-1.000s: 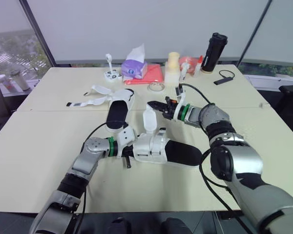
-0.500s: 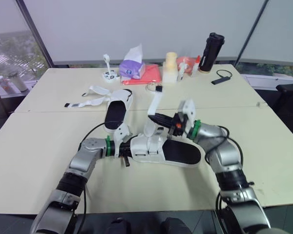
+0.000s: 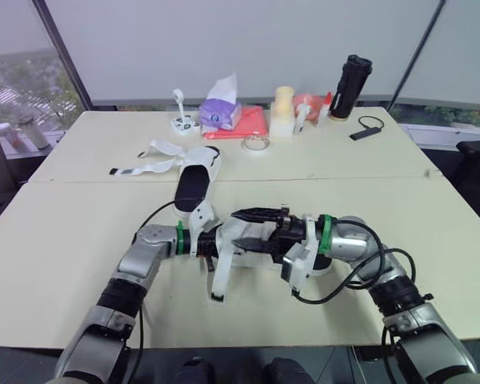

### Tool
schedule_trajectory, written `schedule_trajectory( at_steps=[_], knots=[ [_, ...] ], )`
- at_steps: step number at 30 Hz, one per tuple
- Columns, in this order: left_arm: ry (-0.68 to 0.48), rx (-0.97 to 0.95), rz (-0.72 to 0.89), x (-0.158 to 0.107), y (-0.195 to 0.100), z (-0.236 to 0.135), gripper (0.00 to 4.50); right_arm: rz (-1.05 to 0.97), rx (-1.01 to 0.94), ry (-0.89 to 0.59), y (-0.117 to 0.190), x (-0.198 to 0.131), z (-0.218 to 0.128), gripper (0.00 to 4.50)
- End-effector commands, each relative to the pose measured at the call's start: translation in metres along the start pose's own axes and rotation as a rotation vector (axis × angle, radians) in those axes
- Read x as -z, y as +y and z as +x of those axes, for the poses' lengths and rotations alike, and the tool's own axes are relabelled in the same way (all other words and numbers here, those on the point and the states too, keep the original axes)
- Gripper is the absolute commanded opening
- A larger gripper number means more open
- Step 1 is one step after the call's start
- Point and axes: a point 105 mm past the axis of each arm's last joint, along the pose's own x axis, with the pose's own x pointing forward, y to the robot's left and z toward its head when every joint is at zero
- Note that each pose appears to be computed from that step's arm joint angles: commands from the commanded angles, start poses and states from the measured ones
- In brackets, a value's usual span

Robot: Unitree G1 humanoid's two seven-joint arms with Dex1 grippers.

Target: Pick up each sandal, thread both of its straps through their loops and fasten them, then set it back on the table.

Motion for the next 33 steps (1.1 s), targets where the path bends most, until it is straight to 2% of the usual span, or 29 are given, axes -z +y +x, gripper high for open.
schedule_trajectory(
  at_steps=[1,2,4,9,13,17,25,29,33],
  knots=[
    [0.027,0.001,-0.002,0.005,0.0,0.001,0.0,0.074,0.048,0.077,-0.006,0.005,-0.011,4.46],
    [0.027,0.003,0.0,0.004,0.0,0.001,0.0,0.16,0.08,0.13,-0.009,0.011,-0.016,4.46],
    [0.025,0.011,0.008,0.002,-0.002,0.0,0.0,0.568,0.15,0.2,-0.013,0.016,-0.036,4.46],
    [0.075,0.044,0.073,0.004,-0.007,-0.003,0.0,1.368,0.1,0.11,-0.004,-0.029,-0.047,4.46],
    [0.106,0.072,0.1,0.008,-0.01,-0.002,0.0,1.702,0.043,0.047,-0.001,-0.056,-0.048,4.46],
    [0.135,0.095,0.109,0.013,-0.014,-0.001,0.0,1.872,0.024,0.053,0.005,-0.064,-0.045,4.46],
    [0.143,0.099,0.096,0.018,-0.016,-0.003,0.0,1.964,0.062,0.331,0.075,-0.039,-0.026,4.46],
    [0.143,0.097,0.094,0.019,-0.017,-0.002,0.0,1.979,0.081,0.352,0.086,-0.034,-0.022,4.46],
    [0.139,0.094,0.09,0.018,-0.017,-0.002,0.0,2.012,0.098,0.295,0.084,-0.032,-0.008,4.46]
  ],
)
